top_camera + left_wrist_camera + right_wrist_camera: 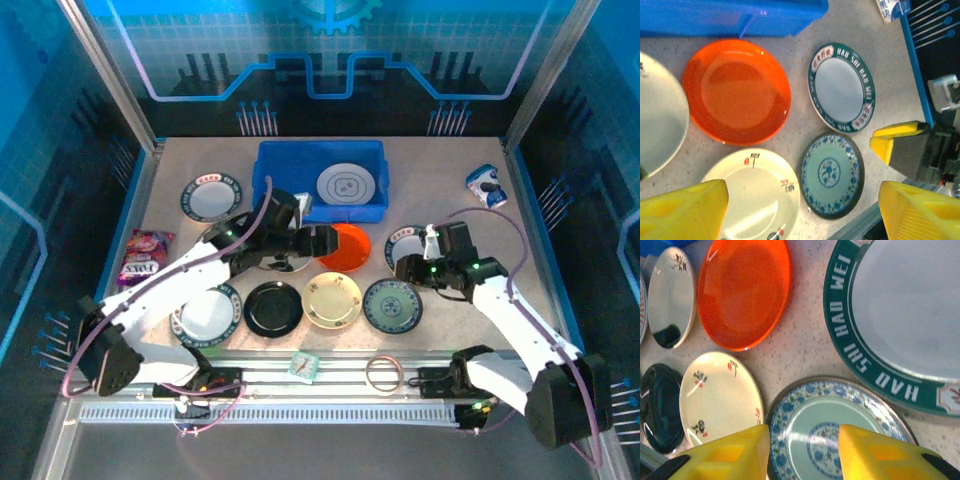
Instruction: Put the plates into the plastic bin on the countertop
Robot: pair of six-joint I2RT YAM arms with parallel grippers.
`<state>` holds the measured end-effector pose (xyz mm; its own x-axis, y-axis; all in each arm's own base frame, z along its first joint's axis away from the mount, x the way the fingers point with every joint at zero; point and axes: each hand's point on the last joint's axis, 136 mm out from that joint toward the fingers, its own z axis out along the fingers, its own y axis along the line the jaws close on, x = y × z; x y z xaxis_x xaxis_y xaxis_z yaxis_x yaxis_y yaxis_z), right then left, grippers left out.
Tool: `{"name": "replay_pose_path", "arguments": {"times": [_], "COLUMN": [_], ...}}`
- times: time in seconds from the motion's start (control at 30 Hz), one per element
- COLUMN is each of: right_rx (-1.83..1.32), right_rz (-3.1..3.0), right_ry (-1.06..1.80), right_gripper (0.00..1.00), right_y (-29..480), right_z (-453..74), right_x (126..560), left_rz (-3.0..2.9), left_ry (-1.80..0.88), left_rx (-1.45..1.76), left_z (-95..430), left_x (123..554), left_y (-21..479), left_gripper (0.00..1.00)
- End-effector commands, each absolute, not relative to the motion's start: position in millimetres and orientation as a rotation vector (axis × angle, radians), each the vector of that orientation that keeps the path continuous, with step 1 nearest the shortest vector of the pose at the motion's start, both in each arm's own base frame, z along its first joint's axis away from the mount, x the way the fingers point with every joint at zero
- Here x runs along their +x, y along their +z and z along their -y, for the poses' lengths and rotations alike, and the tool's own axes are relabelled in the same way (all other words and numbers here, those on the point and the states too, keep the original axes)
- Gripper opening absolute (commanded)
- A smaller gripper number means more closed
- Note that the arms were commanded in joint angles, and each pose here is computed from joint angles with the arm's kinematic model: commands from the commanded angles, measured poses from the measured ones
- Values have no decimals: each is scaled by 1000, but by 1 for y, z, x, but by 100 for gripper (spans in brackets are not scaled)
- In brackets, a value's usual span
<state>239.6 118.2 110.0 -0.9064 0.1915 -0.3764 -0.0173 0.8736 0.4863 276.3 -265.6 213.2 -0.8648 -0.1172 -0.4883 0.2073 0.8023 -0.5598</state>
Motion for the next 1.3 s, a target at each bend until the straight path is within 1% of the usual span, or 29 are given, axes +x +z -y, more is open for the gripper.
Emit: {"name": "replay_pose_path", "arguments": {"times": [0.0, 0.17, 0.37, 0.5, 0.7, 1.27], "right_rx": [131, 270, 469, 570, 617, 600], "right_rz": [-2725, -2759, -2742, -2752, -2782, -2844], "right_ry": [616, 473, 408, 371, 405, 459], "right_gripper": [43, 42, 41, 40, 36, 35], "right_y": [99, 91, 77, 64, 41, 20], "right_z": [-107, -92, -73, -65, -69, -85], "right_x": [206, 190, 169, 157, 152, 163], "left_rz": [-2491, -2499, -2503, -2512, -2519, -2541], "left_ry": [-815, -854, -915, -947, -977, -1008], "left_rx": [46, 75, 162, 204, 236, 225], "left_z": [260, 279, 316, 330, 342, 348], "left_x": [262, 263, 273, 278, 282, 290], "left_y": [204, 191, 186, 181, 174, 161], "left_gripper": [80, 79, 79, 79, 79, 78]}}
